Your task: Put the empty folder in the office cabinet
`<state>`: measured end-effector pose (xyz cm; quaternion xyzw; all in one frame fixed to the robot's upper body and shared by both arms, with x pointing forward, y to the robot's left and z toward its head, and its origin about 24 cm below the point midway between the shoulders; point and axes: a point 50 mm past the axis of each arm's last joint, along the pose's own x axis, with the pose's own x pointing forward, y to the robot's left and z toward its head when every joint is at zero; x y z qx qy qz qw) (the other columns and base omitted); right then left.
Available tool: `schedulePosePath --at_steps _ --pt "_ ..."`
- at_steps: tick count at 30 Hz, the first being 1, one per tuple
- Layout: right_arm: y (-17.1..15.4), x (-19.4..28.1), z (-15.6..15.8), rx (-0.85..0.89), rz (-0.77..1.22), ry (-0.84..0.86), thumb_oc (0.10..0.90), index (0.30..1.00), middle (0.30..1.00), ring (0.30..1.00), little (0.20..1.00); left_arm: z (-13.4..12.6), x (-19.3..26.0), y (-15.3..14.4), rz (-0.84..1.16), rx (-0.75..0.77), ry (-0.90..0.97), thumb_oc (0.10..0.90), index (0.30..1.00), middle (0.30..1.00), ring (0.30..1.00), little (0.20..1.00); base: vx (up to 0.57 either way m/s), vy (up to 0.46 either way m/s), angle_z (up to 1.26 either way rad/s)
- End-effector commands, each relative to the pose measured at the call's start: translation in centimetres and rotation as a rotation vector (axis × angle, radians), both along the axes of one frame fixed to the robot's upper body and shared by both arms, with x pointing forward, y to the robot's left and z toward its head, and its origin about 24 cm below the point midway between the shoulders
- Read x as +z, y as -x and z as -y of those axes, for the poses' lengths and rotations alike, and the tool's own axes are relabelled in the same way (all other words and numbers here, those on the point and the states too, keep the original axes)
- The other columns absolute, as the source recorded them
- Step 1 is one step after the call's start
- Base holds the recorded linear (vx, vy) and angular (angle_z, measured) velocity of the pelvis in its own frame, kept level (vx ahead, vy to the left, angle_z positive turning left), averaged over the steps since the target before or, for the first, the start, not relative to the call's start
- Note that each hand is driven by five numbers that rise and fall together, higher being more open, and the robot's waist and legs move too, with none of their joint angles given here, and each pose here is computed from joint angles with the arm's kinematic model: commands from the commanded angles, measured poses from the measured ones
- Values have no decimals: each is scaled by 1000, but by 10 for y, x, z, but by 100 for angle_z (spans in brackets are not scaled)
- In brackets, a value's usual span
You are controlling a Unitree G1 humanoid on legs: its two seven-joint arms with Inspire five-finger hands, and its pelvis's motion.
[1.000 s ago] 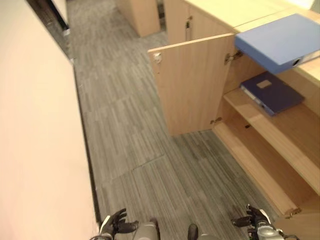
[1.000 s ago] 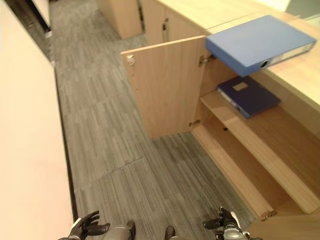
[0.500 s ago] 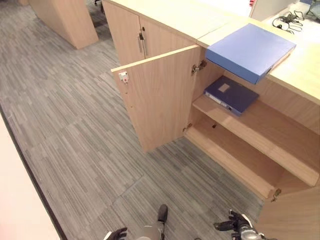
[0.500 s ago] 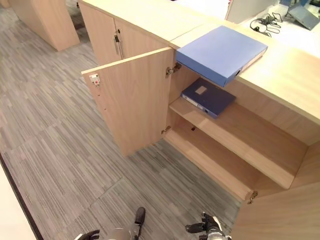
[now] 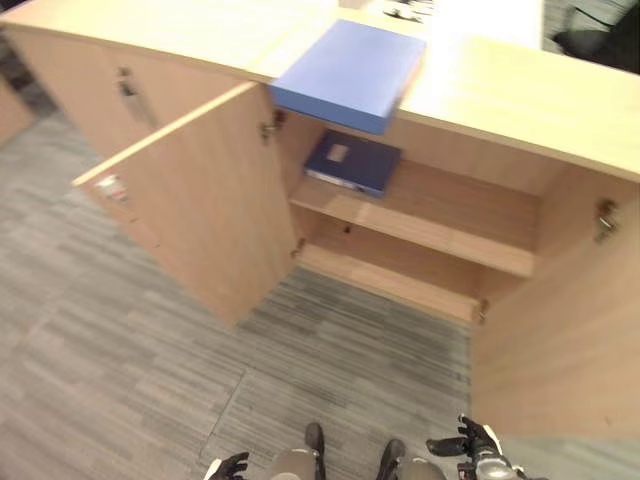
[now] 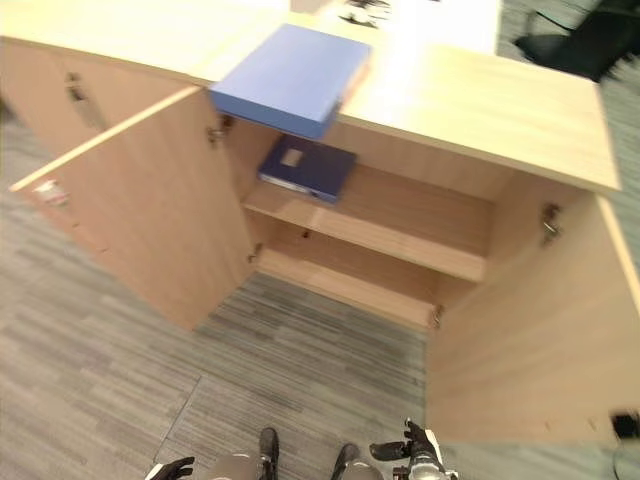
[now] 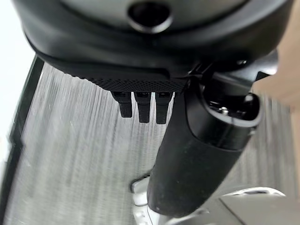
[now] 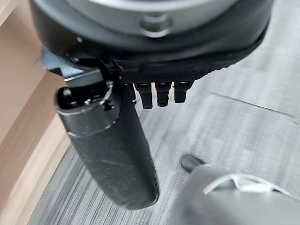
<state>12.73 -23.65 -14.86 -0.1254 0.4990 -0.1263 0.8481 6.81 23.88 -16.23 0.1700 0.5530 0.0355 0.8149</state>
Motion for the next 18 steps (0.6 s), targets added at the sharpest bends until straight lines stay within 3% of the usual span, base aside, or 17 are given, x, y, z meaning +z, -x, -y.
schedulePosePath --at_steps 1,2,3,6,10,18 --pt "-5 7 18 -85 33 43 800 900 900 900 900 0 -1 10 -31 -65 -15 800 900 900 900 900 164 -103 -60" --pt "-1 5 18 -90 16 45 800 900 900 900 900 2 -2 11 -40 -76 -14 800 900 900 900 900 342 -50 -47" --pt "2 5 23 -20 -22 31 800 900 900 900 900 -42 25 -59 55 -70 -136 800 900 900 900 900 338 -51 -53" --pt "21 -1 24 -23 -88 30 800 900 900 900 900 -41 29 -69 139 -56 -118 800 900 900 900 900 535 -74 -51" --pt "49 -4 39 -45 -198 90 800 900 900 900 900 -16 19 -64 137 -33 -45 800 900 900 900 900 345 -280 7" --pt "28 8 57 -42 -123 130 800 900 900 900 900 8 21 -83 198 -56 27 800 900 900 900 900 361 -448 23"
